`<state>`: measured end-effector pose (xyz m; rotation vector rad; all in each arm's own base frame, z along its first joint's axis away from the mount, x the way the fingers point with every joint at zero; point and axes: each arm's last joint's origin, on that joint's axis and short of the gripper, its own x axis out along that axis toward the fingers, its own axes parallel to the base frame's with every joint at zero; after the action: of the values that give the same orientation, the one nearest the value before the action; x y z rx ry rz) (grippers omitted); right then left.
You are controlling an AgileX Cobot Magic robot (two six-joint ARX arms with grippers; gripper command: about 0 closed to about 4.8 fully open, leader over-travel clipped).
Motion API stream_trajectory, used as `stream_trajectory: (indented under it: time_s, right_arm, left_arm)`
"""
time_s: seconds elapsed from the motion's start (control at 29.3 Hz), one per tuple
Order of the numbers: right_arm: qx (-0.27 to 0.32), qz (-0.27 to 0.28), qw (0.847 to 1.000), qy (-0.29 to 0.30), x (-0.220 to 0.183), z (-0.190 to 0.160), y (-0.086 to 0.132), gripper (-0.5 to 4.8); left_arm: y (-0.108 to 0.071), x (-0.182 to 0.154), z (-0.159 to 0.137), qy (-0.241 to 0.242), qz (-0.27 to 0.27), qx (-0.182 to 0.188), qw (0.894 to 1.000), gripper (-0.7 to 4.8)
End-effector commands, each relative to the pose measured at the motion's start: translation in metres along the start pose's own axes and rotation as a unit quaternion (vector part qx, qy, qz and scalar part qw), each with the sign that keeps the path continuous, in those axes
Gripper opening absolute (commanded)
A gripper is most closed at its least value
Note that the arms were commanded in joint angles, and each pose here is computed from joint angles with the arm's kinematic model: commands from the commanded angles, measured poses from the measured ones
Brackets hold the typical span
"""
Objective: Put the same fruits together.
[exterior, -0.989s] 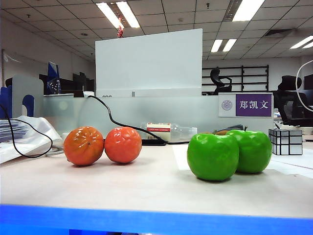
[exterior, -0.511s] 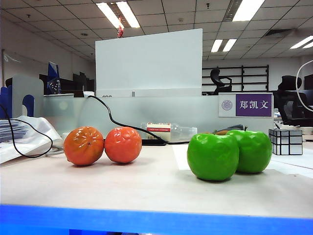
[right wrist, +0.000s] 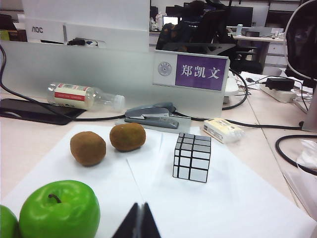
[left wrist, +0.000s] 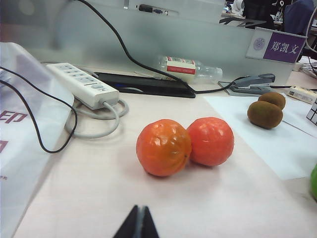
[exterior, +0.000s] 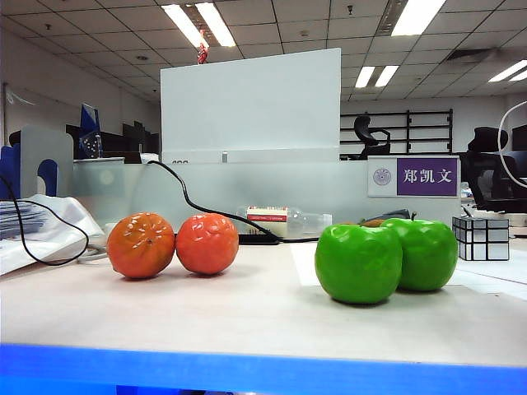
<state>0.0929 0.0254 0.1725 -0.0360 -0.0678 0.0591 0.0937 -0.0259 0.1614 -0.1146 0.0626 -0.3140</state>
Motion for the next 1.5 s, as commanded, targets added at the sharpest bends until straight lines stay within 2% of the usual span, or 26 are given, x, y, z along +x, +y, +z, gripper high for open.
stream_trajectory:
  time_s: [0.03, 0.75, 0.85, 0.95, 1.02, 1.5]
  right_arm:
    - [0.001, 0.001, 1.000, -0.001, 0.000, -0.001, 0.000, -0.01]
    - [0.001, 0.001, 1.000, 0.000, 0.000, -0.001, 0.000, -0.01]
    - [0.001, 0.001, 1.000, 0.000, 0.000, -0.001, 0.000, -0.01]
    - [0.001, 0.001, 1.000, 0.000, 0.000, -0.001, 0.000, -0.01]
    - [0.001, 0.000, 1.000, 0.000, 0.000, -0.001, 0.000, -0.01]
    - [0.001, 0.001, 1.000, 0.000, 0.000, -0.001, 0.000, -0.01]
  left_arm:
    - [0.000, 0.000, 0.001, -0.004, 0.000, 0.004, 1.000, -0.05]
    - [0.001, 0.000, 0.001, -0.004, 0.004, 0.004, 1.000, -0.05]
    - [0.009, -0.001, 0.001, -0.006, 0.052, 0.015, 0.999, -0.05]
    - [0.022, -0.004, 0.003, -0.016, 0.128, -0.011, 0.992, -0.05]
    - [0.027, -0.005, 0.003, -0.021, 0.156, -0.022, 0.987, -0.05]
    - [0.027, -0.005, 0.003, -0.016, 0.158, -0.009, 0.987, -0.05]
